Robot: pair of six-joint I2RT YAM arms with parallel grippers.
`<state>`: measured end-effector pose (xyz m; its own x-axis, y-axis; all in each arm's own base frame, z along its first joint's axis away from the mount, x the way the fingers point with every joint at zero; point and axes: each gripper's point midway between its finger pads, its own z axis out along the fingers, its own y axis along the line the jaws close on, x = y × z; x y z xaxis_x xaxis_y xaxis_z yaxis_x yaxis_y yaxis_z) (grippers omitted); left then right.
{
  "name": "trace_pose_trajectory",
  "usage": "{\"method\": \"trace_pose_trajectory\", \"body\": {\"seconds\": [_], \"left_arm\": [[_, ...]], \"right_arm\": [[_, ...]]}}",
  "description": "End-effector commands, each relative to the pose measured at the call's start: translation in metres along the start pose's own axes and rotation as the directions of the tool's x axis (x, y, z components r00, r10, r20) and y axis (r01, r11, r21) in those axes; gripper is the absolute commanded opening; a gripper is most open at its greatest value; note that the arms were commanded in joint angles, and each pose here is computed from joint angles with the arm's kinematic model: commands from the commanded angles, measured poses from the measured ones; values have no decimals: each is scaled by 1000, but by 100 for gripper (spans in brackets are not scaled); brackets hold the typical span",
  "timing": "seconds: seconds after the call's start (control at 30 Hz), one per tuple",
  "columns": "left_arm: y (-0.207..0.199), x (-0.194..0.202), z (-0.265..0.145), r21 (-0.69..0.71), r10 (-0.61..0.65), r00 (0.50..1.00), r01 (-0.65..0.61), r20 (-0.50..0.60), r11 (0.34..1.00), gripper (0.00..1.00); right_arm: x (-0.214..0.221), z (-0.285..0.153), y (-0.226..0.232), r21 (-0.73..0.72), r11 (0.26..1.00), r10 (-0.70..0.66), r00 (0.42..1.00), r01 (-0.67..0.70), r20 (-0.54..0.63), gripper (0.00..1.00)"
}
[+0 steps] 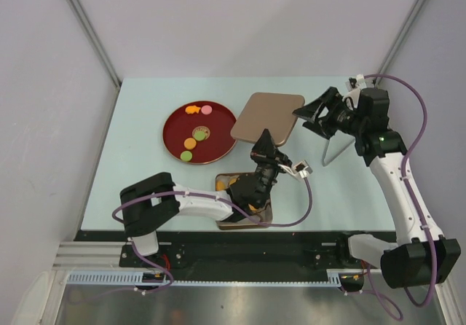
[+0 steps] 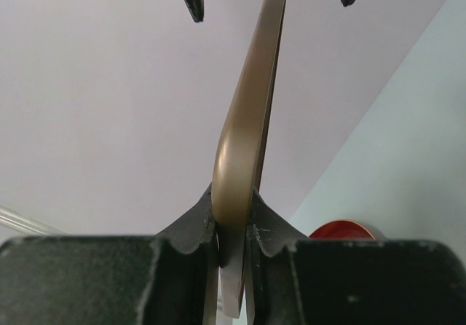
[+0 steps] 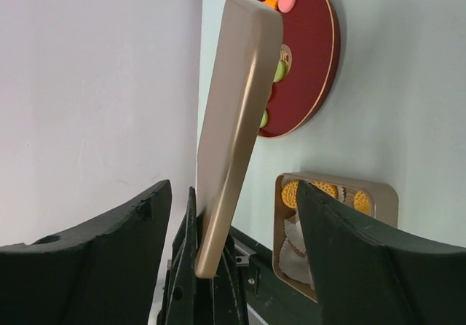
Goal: Pack the cookies
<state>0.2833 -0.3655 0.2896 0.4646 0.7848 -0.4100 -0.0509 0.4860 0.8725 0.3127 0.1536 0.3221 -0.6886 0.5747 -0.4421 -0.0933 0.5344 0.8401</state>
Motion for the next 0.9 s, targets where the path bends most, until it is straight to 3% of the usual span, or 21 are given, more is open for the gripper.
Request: {"method": "trace_pose_trajectory", "body": {"seconds": [0.0, 0.23, 0.33, 0.37, 0.4, 0.5, 0.63, 0.77, 0.8, 0.83, 0.87], "left_arm": [[21, -11, 2, -73, -50, 999, 50, 7, 996, 0], [19, -17, -2, -66, -59, 998, 60, 22, 996, 0], [18, -18, -3, -66, -65, 998, 66, 20, 996, 0], [18, -18, -4, -66, -68, 997, 69, 20, 995, 0], [18, -19, -4, -65, -70, 997, 71, 21, 995, 0], [19, -18, -4, -68, -80, 997, 81, 16, 994, 1], [23, -18, -4, -80, -100, 995, 101, 16, 992, 17], [32, -17, -5, -96, -137, 990, 138, 14, 986, 35], [34, -16, -5, -101, -155, 988, 156, 9, 983, 41], [37, -14, -5, -107, -167, 986, 167, 4, 980, 60], [39, -12, -6, -114, -179, 984, 178, -2, 977, 68]], "right_arm": [[-9, 12, 7, -24, 1000, -9, 1000, 9, 17, 72], [-14, 38, 15, -79, 997, -15, 1000, 16, 12, 62], [-12, 43, 15, -92, 996, -14, 1000, 13, -5, 47], [-11, 43, 15, -90, 996, -14, 1000, 13, -6, 34], [-11, 43, 14, -86, 996, -18, 1000, 17, -5, 28], [-13, 40, 11, -73, 997, -31, 1000, 31, 5, 22], [-15, 33, 13, -73, 996, -40, 999, 42, 19, 24], [-20, 28, 13, -77, 996, -43, 998, 46, 36, 14], [-21, 28, 13, -76, 996, -41, 998, 44, 39, 13], [-23, 27, 14, -78, 996, -41, 998, 44, 44, 12], [-25, 25, 14, -81, 996, -38, 998, 42, 50, 12]]}}
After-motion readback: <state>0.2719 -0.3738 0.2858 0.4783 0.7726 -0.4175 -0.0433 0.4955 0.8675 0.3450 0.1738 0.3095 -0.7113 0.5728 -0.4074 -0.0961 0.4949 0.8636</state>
